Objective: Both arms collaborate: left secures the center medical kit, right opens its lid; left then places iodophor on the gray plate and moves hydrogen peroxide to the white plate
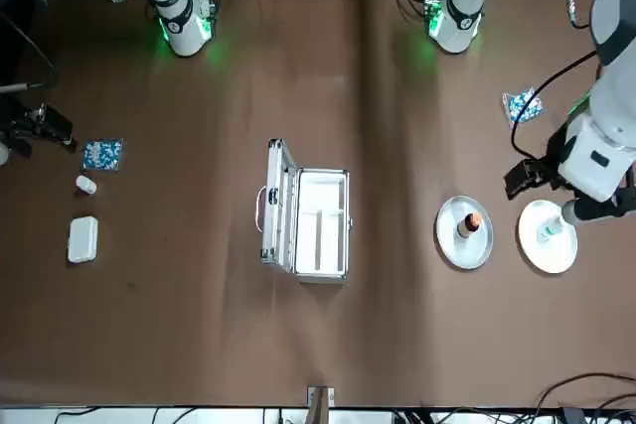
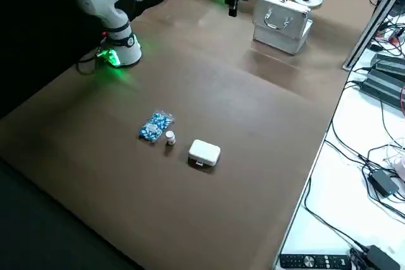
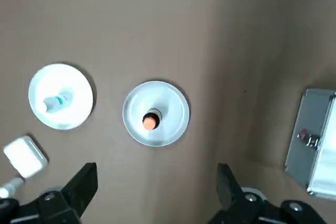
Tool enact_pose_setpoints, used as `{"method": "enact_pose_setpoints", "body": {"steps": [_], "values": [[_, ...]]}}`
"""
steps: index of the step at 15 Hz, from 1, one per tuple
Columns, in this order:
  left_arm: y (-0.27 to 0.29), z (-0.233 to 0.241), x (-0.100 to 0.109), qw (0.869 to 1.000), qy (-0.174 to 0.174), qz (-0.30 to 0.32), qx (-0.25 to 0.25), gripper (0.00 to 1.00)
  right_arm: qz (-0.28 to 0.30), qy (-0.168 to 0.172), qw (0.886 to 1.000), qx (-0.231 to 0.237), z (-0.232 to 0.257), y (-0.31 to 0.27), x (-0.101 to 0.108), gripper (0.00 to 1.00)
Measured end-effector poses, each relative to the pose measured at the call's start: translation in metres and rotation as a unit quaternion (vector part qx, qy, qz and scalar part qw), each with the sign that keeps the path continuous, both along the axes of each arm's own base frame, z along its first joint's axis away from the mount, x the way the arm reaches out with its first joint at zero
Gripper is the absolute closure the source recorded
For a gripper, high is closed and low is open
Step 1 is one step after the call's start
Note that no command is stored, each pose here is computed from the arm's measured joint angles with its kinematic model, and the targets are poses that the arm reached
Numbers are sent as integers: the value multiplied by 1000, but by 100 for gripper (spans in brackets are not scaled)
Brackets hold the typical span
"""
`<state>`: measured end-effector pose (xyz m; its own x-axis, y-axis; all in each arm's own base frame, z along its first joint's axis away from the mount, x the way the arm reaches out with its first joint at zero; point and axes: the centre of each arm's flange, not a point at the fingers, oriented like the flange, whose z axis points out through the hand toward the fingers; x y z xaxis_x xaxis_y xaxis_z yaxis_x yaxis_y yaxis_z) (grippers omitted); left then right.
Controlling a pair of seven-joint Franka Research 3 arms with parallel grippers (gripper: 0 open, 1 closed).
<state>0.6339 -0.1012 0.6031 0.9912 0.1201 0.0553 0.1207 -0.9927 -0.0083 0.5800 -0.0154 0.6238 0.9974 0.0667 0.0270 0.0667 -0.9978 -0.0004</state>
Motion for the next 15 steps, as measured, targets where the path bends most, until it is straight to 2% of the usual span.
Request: {"method": "enact_pose_setpoints", "body": {"steps": [2,6,10,15], "values": [[7,6,-1,1000,-4,-17,1,0,0,0,1000,0,0,0,0,1],[9,6,-13,999,28,-20,8,0,0,0,1000,0,0,0,0,1],[9,6,-14,999,33,-23,9,0,0,1,1000,0,0,0,0,1],[17,18,-25,999,33,-20,-21,0,0,2,1000,0,0,0,0,1]]}}
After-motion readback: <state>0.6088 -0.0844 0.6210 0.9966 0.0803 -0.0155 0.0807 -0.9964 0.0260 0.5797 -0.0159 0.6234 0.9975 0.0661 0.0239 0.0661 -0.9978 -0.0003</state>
